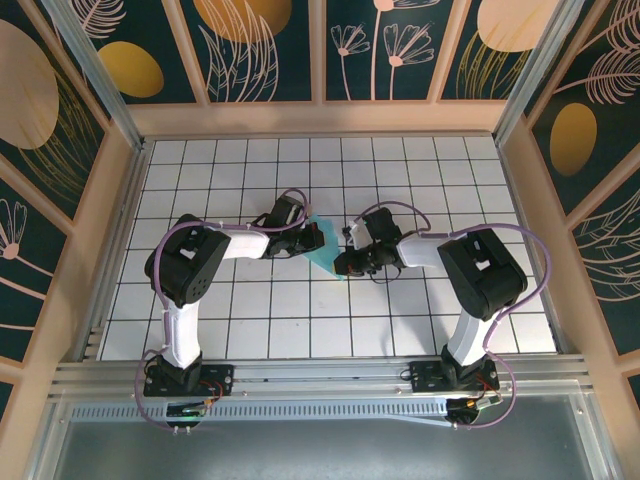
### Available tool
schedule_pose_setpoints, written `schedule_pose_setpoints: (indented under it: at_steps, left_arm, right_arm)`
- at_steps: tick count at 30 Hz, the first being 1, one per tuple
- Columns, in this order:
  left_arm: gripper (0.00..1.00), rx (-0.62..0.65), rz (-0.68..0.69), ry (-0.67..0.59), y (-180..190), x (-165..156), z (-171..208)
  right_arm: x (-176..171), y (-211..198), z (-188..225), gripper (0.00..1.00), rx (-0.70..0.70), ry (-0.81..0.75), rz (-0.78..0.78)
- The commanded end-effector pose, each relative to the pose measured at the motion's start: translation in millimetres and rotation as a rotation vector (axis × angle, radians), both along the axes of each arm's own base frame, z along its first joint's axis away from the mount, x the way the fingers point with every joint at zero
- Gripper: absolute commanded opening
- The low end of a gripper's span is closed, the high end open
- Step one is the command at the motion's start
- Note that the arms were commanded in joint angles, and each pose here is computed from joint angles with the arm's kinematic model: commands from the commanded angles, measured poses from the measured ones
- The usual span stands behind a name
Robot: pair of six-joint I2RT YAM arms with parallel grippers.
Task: Fold a paper plane with a square sheet of paper (fold left side to right side)
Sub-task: Fourth fold the wing at the center of the table.
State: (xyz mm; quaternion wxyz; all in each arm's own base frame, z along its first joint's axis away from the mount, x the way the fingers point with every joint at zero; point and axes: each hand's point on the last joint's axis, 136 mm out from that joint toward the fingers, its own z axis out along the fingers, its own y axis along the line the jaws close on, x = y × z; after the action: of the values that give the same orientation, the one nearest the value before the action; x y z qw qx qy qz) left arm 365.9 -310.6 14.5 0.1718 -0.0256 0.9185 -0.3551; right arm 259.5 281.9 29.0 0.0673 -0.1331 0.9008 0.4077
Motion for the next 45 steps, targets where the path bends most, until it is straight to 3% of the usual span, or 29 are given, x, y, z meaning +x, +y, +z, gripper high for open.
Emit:
schedule_pose_setpoints:
  at_steps: [1, 45]
  left_arm:
    - [0.00, 0.103, 0.033, 0.071, 20.5, -12.3, -31.9]
    - [0.00, 0.120, 0.040, 0.081, 22.3, -11.5, -37.5]
  right_arm:
    - [-8.8, -6.6, -10.8, 0.00, -0.045, 0.016, 0.006]
    - [-36.6, -29.2, -22.4, 0.00, -0.126, 0.066, 0.013]
